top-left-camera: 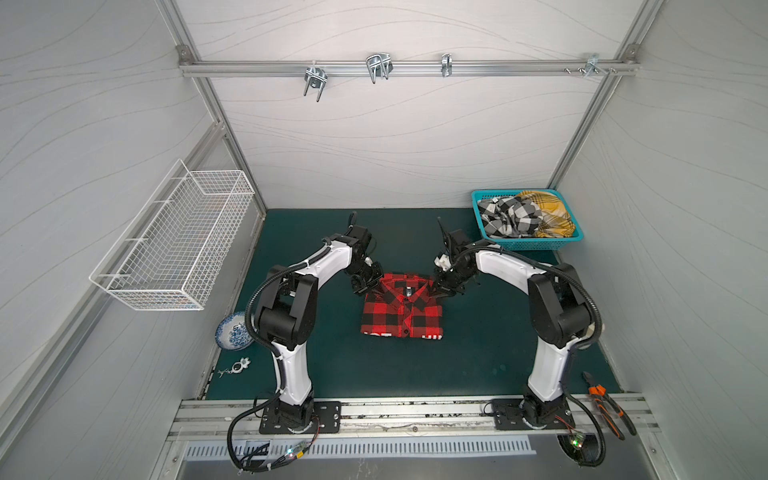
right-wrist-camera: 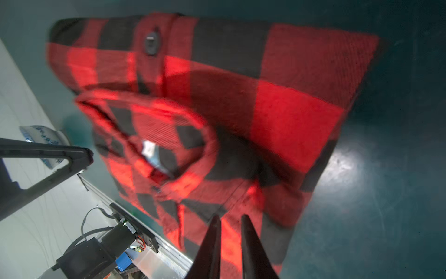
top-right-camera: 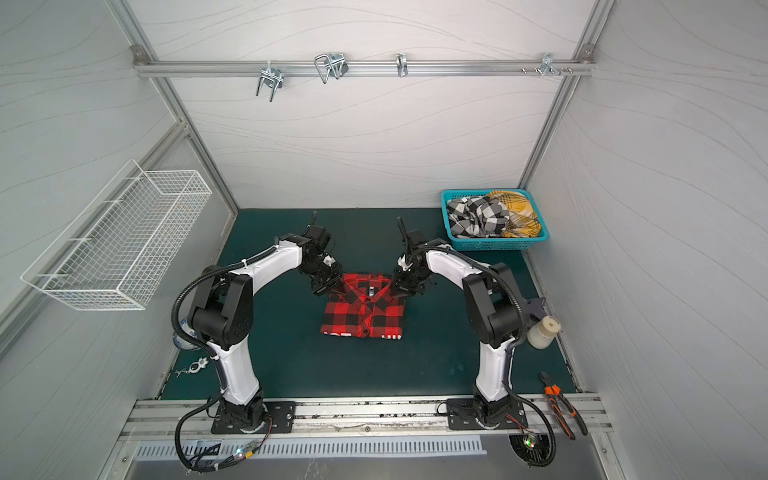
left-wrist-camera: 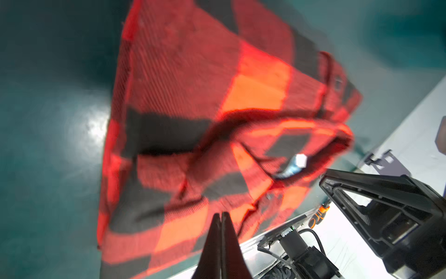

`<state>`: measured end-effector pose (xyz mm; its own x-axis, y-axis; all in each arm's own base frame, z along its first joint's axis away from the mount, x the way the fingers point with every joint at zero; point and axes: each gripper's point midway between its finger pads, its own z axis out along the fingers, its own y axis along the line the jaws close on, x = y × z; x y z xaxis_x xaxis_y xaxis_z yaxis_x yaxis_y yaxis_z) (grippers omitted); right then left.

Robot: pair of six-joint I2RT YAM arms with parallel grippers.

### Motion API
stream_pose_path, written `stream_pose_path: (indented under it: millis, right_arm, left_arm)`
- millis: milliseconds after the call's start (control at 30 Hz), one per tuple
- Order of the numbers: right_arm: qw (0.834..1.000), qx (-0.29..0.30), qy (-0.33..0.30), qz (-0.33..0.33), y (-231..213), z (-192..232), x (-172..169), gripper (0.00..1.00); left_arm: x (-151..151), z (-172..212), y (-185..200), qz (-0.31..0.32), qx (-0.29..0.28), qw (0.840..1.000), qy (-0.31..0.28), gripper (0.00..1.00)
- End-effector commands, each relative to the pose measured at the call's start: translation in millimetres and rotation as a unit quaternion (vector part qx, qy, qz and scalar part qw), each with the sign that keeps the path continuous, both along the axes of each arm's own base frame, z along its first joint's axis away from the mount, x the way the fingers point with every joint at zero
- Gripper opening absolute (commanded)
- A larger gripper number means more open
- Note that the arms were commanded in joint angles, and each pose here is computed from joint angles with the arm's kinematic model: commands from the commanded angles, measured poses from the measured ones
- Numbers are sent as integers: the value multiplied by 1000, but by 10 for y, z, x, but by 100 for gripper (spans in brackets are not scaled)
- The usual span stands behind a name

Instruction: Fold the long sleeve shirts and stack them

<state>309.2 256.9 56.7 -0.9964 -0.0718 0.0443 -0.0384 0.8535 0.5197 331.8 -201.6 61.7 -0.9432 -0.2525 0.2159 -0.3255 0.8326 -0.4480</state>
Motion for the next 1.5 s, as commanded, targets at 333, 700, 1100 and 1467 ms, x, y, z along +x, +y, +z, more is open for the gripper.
stream_pose_path:
  millis: [333, 700, 1100, 1467]
  right_arm:
    - [1000, 1, -1, 10, -8, 79, 86, 19]
    - [1000, 14, -18, -15, -31, 367, 366, 20]
    - [998, 4, 32, -45, -163, -181, 638, 19]
    - [999, 11, 21, -37, -132, -45, 694, 21]
  left_arm:
    - [286, 100, -16, 3, -8, 1000, -22, 4]
    - [897, 123, 274, 49, -11, 998, -30, 1]
    - [873, -525, 280, 57, 3, 998, 24, 0]
    - [955, -469, 309, 71, 6, 997, 8, 10]
